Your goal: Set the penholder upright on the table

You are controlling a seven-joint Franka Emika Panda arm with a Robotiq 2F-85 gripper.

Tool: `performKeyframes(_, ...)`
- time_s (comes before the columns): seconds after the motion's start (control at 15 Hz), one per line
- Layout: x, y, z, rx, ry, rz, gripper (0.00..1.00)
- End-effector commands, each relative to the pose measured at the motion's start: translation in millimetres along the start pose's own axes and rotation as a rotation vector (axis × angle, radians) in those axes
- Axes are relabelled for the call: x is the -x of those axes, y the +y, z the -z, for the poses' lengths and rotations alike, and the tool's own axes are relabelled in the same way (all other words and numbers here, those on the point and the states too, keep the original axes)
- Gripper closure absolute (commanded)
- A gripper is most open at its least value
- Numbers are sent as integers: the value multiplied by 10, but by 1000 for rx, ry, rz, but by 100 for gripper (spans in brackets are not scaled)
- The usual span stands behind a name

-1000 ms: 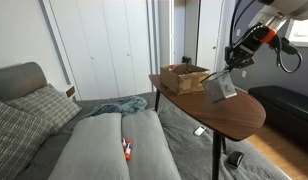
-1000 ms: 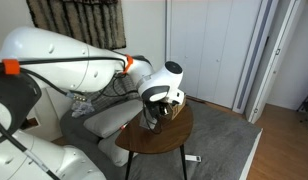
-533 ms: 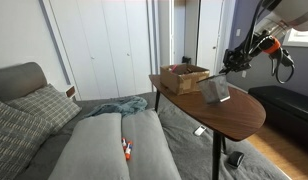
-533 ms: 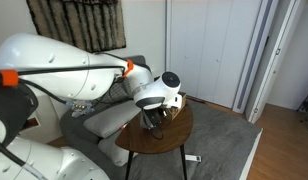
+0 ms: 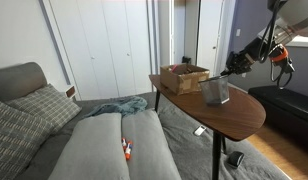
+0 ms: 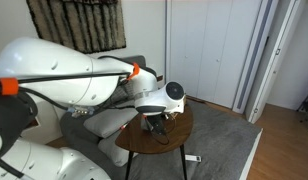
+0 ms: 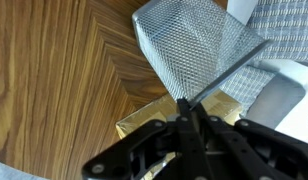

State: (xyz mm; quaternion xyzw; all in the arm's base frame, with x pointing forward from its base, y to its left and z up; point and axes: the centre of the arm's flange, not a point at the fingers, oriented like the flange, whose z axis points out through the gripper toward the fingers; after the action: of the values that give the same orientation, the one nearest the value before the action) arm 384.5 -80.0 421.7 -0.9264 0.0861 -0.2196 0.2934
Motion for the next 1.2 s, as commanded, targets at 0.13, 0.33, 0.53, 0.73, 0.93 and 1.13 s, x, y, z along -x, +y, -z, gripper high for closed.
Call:
performKeyframes(0.13,84,23,103,-29,16,65,47)
performKeyframes(0.33,46,-179,304,-19,3,88,27)
performKeyframes(0.53,-5,-464,531,-5,-27,129,6)
performKeyframes(0.73,-44,-817,752,70,-113,123,0)
performKeyframes(0.93,-77,-1254,951,181,-200,127,0)
performKeyframes(1.13,-88,-1635,1072,284,-274,134,0)
